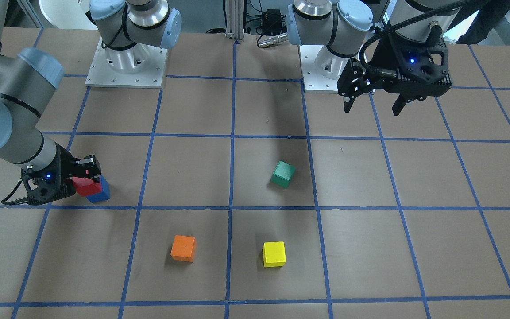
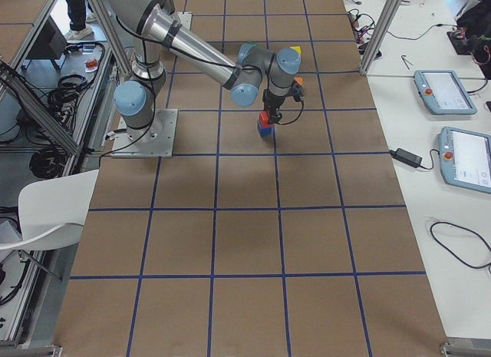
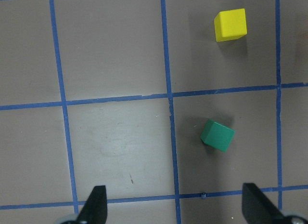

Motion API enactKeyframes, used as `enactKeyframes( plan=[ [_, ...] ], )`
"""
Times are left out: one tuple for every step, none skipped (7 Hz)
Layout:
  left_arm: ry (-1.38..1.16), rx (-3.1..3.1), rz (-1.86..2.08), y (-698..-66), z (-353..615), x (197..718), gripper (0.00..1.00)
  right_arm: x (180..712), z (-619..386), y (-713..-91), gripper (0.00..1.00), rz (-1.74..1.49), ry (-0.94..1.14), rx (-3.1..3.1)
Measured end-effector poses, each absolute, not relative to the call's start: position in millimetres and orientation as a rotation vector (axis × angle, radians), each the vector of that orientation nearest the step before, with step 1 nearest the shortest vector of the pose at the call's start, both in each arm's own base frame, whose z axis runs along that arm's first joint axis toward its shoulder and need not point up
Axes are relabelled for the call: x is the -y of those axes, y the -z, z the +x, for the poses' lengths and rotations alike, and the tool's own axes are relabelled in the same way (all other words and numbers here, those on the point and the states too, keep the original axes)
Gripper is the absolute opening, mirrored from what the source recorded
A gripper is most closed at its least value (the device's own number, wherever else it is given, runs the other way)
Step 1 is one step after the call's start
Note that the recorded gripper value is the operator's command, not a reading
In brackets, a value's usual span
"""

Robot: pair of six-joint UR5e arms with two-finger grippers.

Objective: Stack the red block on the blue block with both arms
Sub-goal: 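Lower the red cube onto the blue cube with the right gripper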

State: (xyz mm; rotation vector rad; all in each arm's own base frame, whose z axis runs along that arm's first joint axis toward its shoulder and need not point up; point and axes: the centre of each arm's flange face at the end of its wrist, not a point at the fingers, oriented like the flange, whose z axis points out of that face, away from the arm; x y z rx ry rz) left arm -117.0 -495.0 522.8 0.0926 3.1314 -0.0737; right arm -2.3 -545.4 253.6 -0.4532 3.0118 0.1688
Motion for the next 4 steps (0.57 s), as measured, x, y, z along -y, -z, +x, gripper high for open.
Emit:
enactKeyframes(
  plan=[
    [0.074, -3.131, 0.092, -522.9, -116.9, 495.2, 1.0, 545.7, -2.4, -253.3, 1.0, -0.454, -0.166, -3.013],
    [0.074, -3.131, 0.093, -522.9, -116.9, 495.8, 1.0, 545.7, -2.5, -253.1, 1.0, -0.452, -0.165, -3.014],
    [0.074, -3.131, 0.092, -522.9, -116.8, 496.0, 1.0, 545.7, -2.6, -253.1, 1.0, -0.45, -0.166, -3.016],
    [0.074, -3.131, 0.092, -523.0, -116.8, 496.1, 1.0, 545.3, -2.7, -252.8, 1.0, -0.448, -0.172, -3.016]
  ],
)
